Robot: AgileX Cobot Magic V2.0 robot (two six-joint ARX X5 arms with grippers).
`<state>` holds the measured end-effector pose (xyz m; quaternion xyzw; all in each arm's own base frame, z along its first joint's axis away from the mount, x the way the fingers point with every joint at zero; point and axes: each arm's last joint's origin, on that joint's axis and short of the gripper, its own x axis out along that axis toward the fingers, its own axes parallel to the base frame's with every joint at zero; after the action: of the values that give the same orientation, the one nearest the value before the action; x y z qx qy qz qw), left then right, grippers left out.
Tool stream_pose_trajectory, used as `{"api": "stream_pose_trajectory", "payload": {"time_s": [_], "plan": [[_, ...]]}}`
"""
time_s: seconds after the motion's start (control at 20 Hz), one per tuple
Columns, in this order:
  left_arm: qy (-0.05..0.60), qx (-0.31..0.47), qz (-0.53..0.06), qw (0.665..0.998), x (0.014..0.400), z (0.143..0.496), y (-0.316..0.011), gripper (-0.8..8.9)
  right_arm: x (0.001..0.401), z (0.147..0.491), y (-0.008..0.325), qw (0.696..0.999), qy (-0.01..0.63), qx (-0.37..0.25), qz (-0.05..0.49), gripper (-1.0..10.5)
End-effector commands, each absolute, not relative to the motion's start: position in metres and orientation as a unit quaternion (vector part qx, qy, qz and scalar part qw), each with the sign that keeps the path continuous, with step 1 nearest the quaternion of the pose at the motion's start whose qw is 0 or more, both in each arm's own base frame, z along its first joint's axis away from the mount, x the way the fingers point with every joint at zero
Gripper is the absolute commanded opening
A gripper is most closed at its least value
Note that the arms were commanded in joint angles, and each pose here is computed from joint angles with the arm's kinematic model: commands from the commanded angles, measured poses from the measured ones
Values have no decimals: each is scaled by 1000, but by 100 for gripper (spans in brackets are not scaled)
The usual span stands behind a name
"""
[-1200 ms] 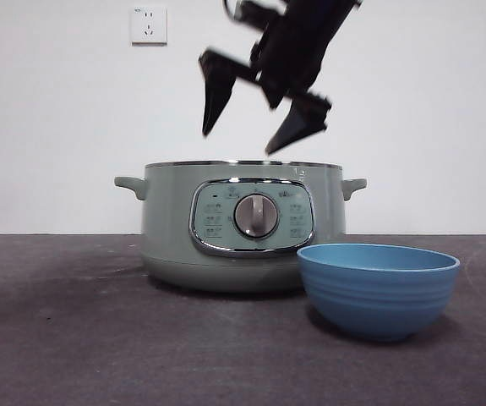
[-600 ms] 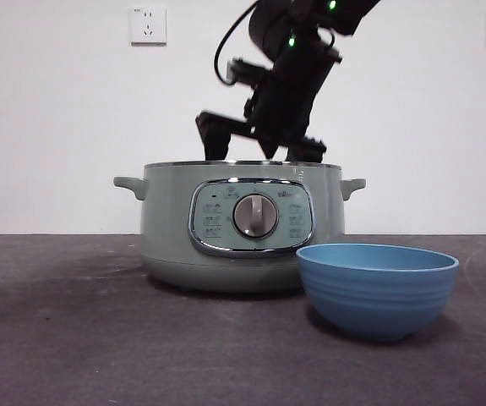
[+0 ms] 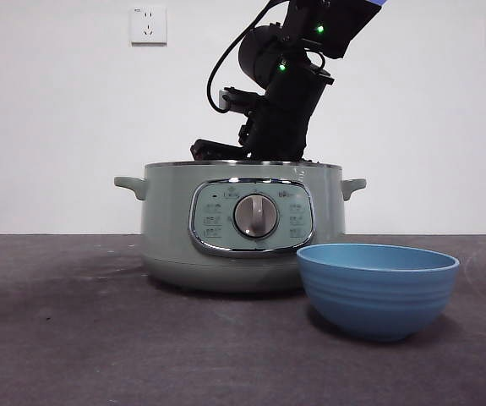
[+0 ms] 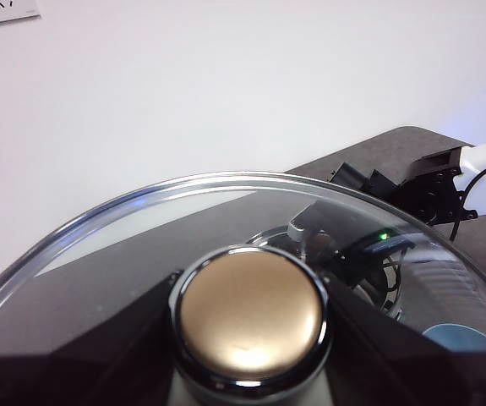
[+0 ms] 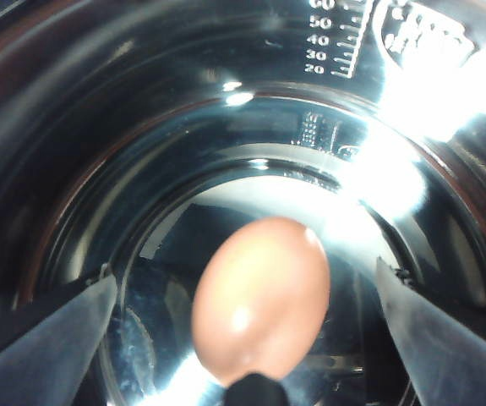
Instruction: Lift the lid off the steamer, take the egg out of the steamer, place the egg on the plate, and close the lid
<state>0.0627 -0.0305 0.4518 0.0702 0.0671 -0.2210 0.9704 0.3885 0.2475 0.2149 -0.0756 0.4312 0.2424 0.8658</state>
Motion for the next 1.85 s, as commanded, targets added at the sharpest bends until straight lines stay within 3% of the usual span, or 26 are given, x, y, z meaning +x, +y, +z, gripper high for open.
{"api": "stream_pose_trajectory", "payload": {"time_s": [0.05, 0.2, 0.35, 0.7, 0.85, 1.0, 1.3, 1.5, 1.7, 1.85], "plan": [[33, 63, -220, 973, 59, 459, -29, -8, 391, 201, 249, 861, 444, -78, 236, 496], [35, 63, -220, 973, 59, 459, -29, -8, 391, 197, 249, 857, 452, -80, 234, 403], [37, 64, -220, 973, 59, 459, -29, -8, 392, 196, 250, 860, 448, -75, 233, 380], [43, 65, -220, 972, 59, 457, -28, -8, 394, 198, 251, 864, 439, -69, 238, -16], [43, 65, -220, 972, 59, 457, -28, -8, 392, 214, 250, 873, 419, -63, 242, -16], [41, 65, -220, 972, 59, 458, -29, -8, 381, 253, 243, 888, 381, -60, 252, -17], [42, 64, -222, 972, 59, 458, -29, -8, 317, 351, 202, 892, 356, -84, 264, -17], [42, 64, -222, 972, 59, 458, -29, -8, 277, 388, 176, 892, 354, -99, 264, -18], [42, 64, -222, 972, 59, 457, -29, -8, 257, 390, 162, 883, 376, -118, 256, -17], [42, 64, -222, 972, 59, 457, -29, -8, 249, 371, 156, 876, 391, -121, 254, -18]]}}
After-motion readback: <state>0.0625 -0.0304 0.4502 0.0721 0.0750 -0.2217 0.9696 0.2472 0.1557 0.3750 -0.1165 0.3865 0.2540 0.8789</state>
